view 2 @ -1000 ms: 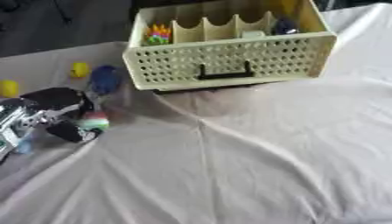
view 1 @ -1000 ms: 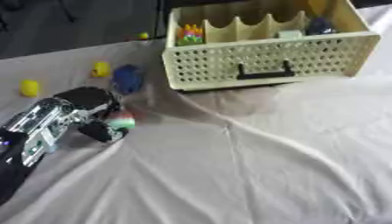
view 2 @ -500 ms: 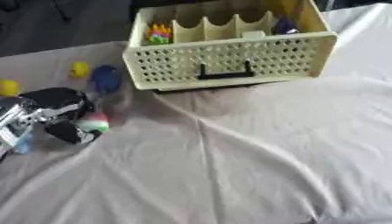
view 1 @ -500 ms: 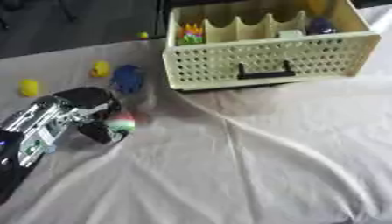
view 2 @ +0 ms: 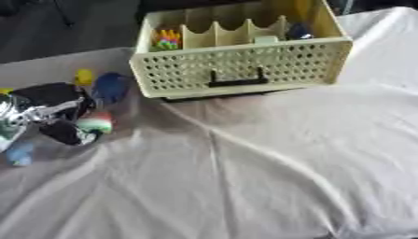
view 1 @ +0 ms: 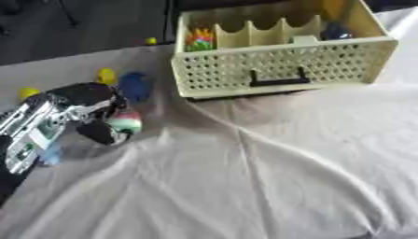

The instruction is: Pick up objects from table and place into drawer.

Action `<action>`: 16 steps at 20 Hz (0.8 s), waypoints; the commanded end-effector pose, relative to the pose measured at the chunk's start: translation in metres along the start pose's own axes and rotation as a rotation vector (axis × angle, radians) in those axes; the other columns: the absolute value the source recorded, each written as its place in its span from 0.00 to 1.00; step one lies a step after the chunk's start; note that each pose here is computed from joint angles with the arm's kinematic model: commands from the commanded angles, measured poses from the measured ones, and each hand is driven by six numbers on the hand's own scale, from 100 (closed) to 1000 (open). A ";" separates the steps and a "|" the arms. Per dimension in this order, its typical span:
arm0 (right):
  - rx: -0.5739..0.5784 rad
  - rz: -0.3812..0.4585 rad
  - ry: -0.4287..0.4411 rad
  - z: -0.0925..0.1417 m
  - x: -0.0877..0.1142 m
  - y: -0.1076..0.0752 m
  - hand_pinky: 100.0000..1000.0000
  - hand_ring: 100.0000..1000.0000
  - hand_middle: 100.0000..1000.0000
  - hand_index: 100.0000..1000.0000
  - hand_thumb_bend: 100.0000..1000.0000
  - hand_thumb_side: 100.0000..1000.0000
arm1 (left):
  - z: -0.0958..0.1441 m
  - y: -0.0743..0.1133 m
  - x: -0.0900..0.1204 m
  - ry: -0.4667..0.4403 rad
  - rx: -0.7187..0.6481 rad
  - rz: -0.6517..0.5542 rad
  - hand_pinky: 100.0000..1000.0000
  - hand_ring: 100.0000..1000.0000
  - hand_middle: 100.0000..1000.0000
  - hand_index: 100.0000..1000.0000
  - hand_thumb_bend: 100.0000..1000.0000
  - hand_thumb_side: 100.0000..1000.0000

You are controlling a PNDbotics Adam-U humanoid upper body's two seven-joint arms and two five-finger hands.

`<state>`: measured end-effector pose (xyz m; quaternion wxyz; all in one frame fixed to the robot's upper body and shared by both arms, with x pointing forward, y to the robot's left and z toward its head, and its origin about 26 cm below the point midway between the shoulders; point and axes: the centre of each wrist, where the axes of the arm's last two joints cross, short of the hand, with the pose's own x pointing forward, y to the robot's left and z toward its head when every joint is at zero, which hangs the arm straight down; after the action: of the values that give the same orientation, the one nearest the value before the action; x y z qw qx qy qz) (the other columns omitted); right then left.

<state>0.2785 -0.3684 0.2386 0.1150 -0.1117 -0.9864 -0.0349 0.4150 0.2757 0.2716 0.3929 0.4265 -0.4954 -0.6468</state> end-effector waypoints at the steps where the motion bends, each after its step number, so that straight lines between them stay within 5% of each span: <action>1: 0.018 0.004 -0.026 -0.009 0.007 -0.002 0.48 0.32 0.35 0.73 0.00 0.70 | 0.019 0.031 -0.011 0.026 0.082 0.007 0.32 0.38 0.37 0.60 0.07 0.36; 16: 0.028 0.013 -0.003 -0.006 0.007 -0.005 0.48 0.32 0.35 0.73 0.00 0.70 | 0.061 0.107 -0.002 -0.026 0.359 0.145 0.26 0.33 0.33 0.58 0.00 0.29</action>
<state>0.2762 -0.3709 0.2330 0.1297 -0.1149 -0.9842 -0.0359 0.3777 0.2689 0.3649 0.3637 0.4256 -0.6260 -0.5429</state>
